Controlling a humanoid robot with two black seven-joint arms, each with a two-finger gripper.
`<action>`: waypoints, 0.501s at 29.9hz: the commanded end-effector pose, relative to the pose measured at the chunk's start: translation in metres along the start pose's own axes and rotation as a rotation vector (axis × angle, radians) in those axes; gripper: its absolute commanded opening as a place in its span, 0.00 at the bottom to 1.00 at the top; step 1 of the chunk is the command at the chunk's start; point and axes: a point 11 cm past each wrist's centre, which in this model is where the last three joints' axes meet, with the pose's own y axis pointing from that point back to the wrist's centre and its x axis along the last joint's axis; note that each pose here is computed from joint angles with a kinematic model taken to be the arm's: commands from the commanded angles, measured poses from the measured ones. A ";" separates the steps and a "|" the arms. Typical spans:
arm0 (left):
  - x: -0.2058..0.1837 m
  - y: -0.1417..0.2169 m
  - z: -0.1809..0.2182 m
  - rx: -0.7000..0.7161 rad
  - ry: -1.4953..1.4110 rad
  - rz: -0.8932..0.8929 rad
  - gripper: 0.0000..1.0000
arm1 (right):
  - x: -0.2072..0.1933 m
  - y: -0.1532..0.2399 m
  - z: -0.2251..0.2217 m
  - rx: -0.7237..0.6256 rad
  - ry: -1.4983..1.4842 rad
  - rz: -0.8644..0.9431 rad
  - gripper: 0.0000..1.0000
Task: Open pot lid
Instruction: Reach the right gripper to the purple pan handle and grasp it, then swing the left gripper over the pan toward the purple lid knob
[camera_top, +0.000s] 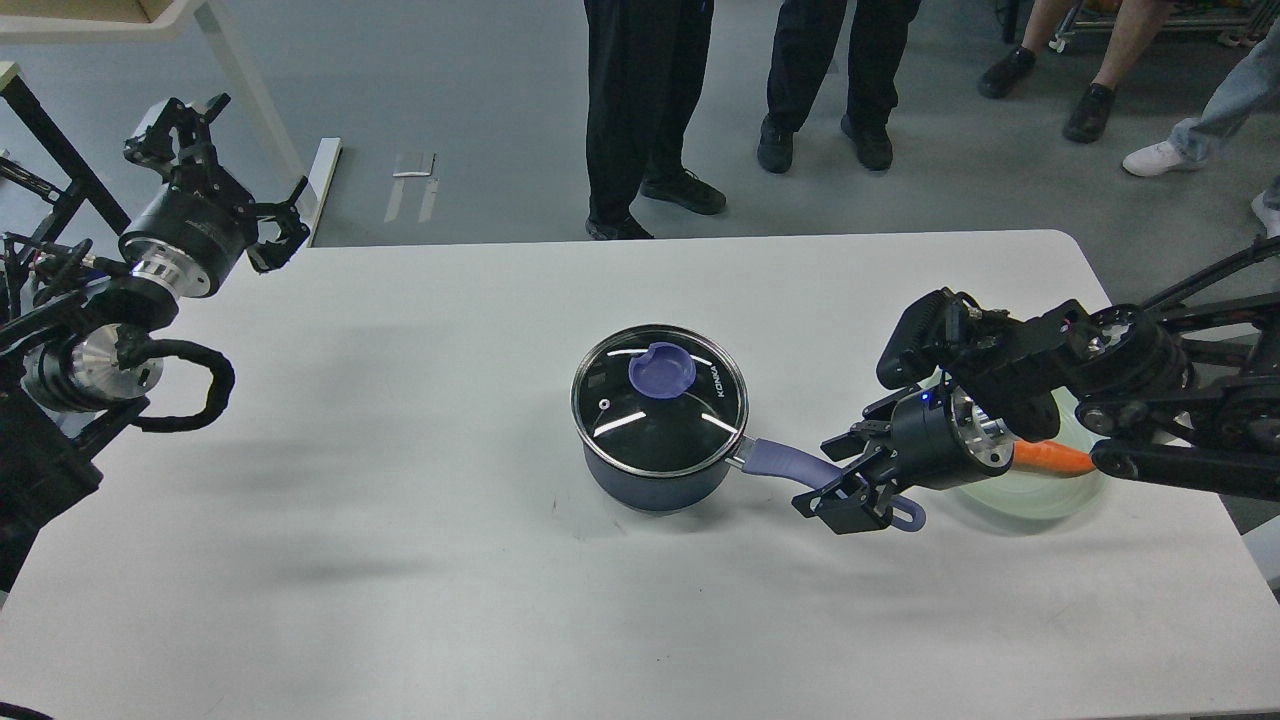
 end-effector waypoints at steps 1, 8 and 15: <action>-0.001 -0.001 0.001 -0.001 -0.001 -0.002 1.00 | -0.001 0.000 0.000 -0.001 0.002 -0.003 0.67; -0.001 -0.001 0.001 -0.001 -0.006 -0.005 1.00 | -0.002 -0.002 0.000 -0.011 0.006 -0.013 0.49; 0.000 0.000 0.005 0.002 -0.033 -0.013 1.00 | -0.003 -0.005 -0.001 -0.018 0.012 -0.022 0.45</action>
